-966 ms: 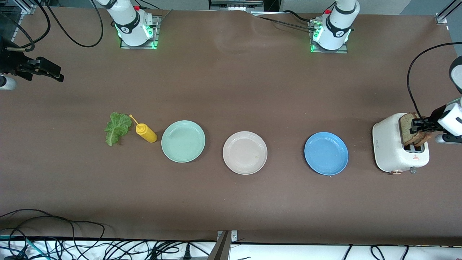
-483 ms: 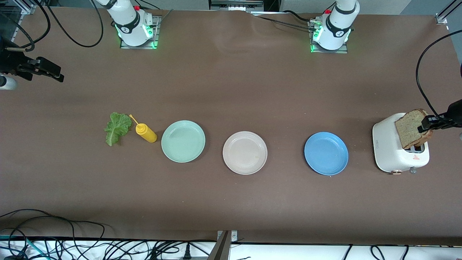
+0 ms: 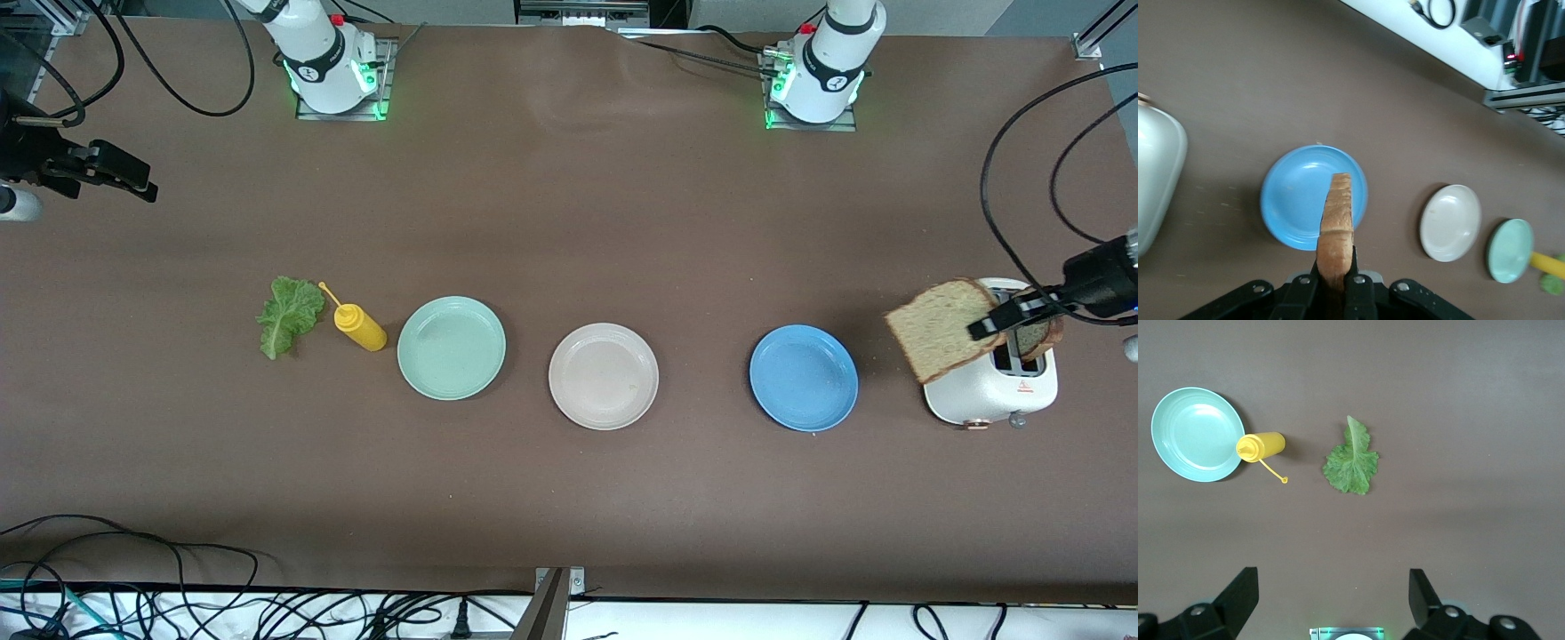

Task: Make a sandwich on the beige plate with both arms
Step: 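Carry the bread slice with the left gripper over the beige plate, then release the bread onto the beige plate and raise the left gripper, then move the right gripper to the lettuce while the left gripper withdraws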

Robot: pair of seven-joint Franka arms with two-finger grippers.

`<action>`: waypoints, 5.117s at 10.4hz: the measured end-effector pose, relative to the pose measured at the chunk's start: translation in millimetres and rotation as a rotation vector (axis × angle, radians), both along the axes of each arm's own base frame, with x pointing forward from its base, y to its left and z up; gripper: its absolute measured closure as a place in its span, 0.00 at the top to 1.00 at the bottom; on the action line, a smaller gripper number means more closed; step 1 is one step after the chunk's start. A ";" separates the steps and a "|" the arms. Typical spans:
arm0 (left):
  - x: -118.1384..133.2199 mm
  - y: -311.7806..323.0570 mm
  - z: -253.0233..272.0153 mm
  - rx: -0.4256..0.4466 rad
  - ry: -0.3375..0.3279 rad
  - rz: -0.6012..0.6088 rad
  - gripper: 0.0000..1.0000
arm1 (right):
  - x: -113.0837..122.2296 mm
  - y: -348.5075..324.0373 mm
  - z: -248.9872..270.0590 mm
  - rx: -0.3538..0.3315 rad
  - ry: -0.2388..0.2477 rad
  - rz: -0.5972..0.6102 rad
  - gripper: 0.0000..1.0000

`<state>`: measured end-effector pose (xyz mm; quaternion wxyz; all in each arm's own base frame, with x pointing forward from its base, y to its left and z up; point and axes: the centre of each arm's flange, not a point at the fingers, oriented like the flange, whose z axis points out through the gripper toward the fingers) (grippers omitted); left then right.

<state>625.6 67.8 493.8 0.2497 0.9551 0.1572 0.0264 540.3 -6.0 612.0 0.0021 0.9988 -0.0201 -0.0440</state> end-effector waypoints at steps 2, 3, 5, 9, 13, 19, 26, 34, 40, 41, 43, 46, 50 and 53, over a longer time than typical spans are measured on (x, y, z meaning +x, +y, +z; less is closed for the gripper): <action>4.2 -39.8 -2.3 -0.110 0.031 0.031 0.11 | -0.1 -0.8 0.0 0.000 0.000 -0.002 1.00; 4.9 -58.1 -7.6 -0.159 0.051 0.036 0.11 | -0.1 -1.0 0.0 0.000 0.000 -0.002 1.00; 5.4 -90.8 -28.2 -0.220 0.084 0.027 0.11 | -0.1 -1.3 -0.1 0.000 0.001 -0.003 1.00; 1.4 -191.5 -88.3 -0.294 0.117 0.007 0.11 | -1.3 -6.0 -0.9 0.000 0.011 -0.012 1.00; -3.0 -283.0 -139.0 -0.333 0.098 0.034 0.11 | -1.4 -2.3 -0.9 0.000 0.012 -0.005 1.00; -11.5 -361.8 -217.7 -0.270 0.021 0.099 0.11 | -1.5 -0.8 -0.3 0.000 0.011 -0.002 1.00; -0.4 -394.8 -251.5 -0.309 0.014 0.168 0.11 | -1.5 -0.7 -0.3 0.000 0.011 -0.002 1.00; 18.7 -359.5 -260.2 -0.180 -0.110 0.070 1.00 | -1.7 -0.7 -0.5 0.000 0.013 -0.002 1.00; 52.1 -247.0 -206.6 0.064 -0.103 -0.147 1.00 | -1.8 -0.6 -0.5 0.000 0.013 -0.002 1.00; 54.7 -216.1 -187.9 0.109 -0.086 -0.172 1.00 | -1.8 -0.6 -0.5 0.000 0.013 -0.002 1.00; 55.0 -176.5 -170.4 0.155 -0.071 -0.176 1.00 | -1.8 -0.6 -0.5 0.000 0.013 -0.002 1.00; 47.9 -129.4 -170.0 0.275 -0.063 -0.201 1.00 | -1.8 -0.8 -0.5 0.000 0.013 -0.002 1.00; 22.2 -69.2 -147.1 0.411 -0.056 -0.197 1.00 | 3.8 6.8 -12.4 -0.008 0.035 0.016 1.00; 3.3 -55.5 -89.7 0.416 -0.063 -0.188 1.00 | 20.6 27.4 -49.2 -0.039 0.094 0.057 1.00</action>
